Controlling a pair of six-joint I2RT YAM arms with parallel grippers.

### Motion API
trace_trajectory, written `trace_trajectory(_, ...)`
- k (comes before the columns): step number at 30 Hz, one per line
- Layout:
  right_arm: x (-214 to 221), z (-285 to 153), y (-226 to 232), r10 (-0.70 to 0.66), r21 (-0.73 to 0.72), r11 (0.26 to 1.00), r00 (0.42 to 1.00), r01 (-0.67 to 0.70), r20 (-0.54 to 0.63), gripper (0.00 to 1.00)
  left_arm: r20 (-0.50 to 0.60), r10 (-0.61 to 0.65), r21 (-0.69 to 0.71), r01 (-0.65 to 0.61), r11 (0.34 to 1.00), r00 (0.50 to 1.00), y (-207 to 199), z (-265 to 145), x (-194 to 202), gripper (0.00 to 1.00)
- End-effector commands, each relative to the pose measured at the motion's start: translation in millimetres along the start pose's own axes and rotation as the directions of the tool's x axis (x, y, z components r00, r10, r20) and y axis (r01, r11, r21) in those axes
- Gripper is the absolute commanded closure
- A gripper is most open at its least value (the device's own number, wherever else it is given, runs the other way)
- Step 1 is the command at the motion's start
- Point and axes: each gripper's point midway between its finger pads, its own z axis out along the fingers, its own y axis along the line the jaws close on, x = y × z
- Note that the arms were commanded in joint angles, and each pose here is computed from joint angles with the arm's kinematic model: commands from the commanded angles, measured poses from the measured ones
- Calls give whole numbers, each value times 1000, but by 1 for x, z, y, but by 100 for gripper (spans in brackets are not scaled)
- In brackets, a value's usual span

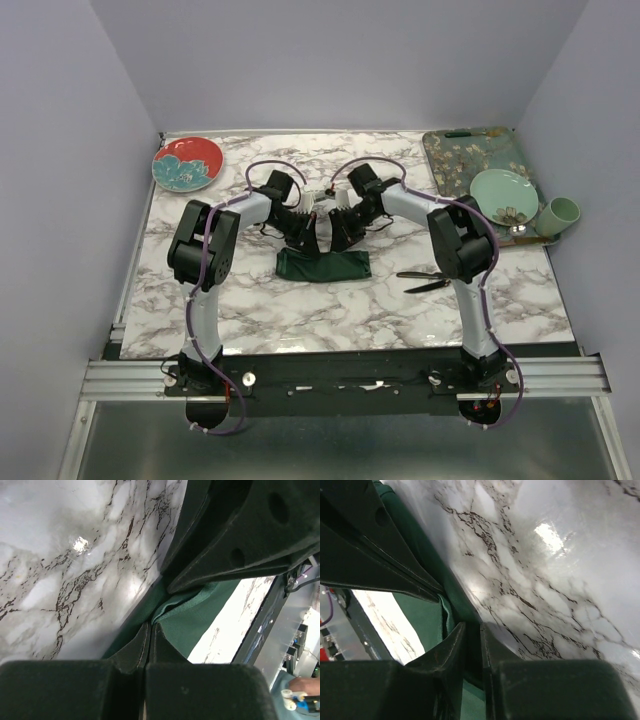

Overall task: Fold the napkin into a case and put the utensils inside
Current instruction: Smooth out the smaller rectangle-folded napkin at the center of the board.

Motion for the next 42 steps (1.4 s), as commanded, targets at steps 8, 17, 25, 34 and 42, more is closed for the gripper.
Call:
trace_trajectory(8, -16, -65, 8, -103, 134, 987, 991, 91, 88, 53, -25, -47, -34, 46, 998, 999, 17, 12, 6, 100)
trace_trajectory(17, 6, -79, 19, -138, 146, 981, 987, 125, 83, 53, -21, -81, -29, 81, 996, 996, 19, 15, 1, 98)
trace_trajectory(25, 15, -94, 43, -302, 127, 950, 943, 285, 140, 65, -16, -129, -43, 128, 991, 991, 21, 16, -5, 96)
trace_trajectory(34, 14, -66, 35, -396, 233, 901, 913, 365, 103, 76, -57, -167, -53, 164, 985, 984, 30, 22, 3, 96)
trace_trajectory(42, 4, -34, 20, -468, 322, 847, 880, 423, 74, 79, -79, -191, -53, 187, 981, 978, 33, 24, 7, 96)
